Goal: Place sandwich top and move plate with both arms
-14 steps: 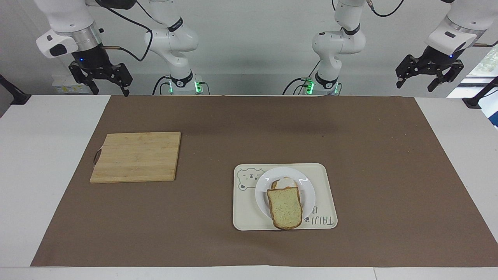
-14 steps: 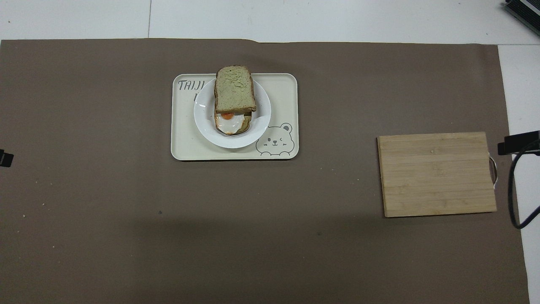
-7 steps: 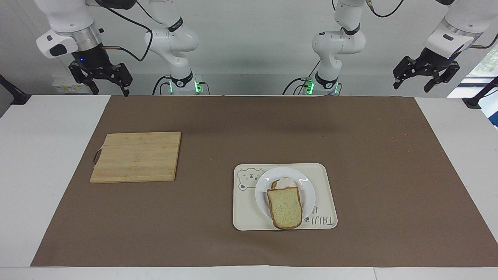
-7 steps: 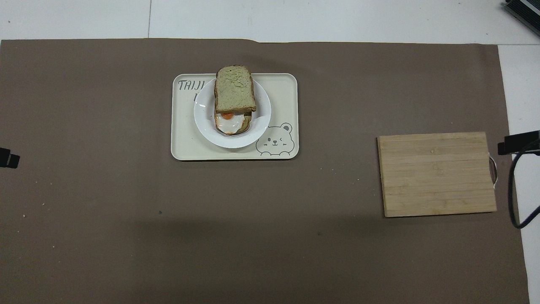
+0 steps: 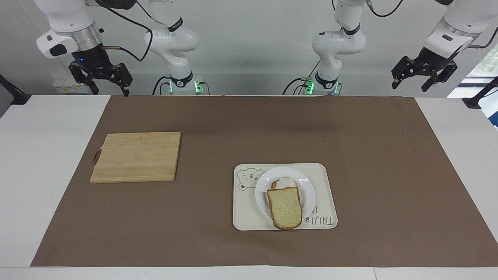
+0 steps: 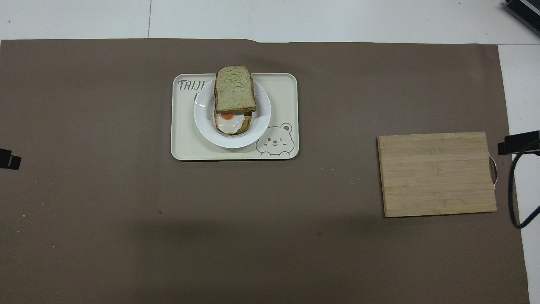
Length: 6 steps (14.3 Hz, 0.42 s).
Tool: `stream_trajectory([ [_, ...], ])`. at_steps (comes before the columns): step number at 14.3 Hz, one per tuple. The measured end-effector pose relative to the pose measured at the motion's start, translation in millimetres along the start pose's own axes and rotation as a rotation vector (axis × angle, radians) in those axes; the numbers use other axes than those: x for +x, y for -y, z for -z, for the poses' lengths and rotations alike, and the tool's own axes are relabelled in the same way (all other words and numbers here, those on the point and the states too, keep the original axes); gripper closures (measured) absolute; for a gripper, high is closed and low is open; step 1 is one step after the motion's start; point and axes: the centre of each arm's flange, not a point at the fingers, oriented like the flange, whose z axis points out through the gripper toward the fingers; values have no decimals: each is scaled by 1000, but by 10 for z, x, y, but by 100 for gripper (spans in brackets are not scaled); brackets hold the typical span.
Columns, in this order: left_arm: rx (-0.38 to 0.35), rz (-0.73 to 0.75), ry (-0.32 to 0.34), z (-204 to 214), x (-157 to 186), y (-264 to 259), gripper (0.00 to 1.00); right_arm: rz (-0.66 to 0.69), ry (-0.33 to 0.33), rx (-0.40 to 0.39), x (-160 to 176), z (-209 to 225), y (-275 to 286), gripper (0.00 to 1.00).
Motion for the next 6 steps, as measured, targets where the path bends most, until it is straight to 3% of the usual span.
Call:
stream_trajectory([
  [6, 1, 2, -9, 9, 6, 12, 0, 0, 0, 0, 0, 0, 0, 0],
])
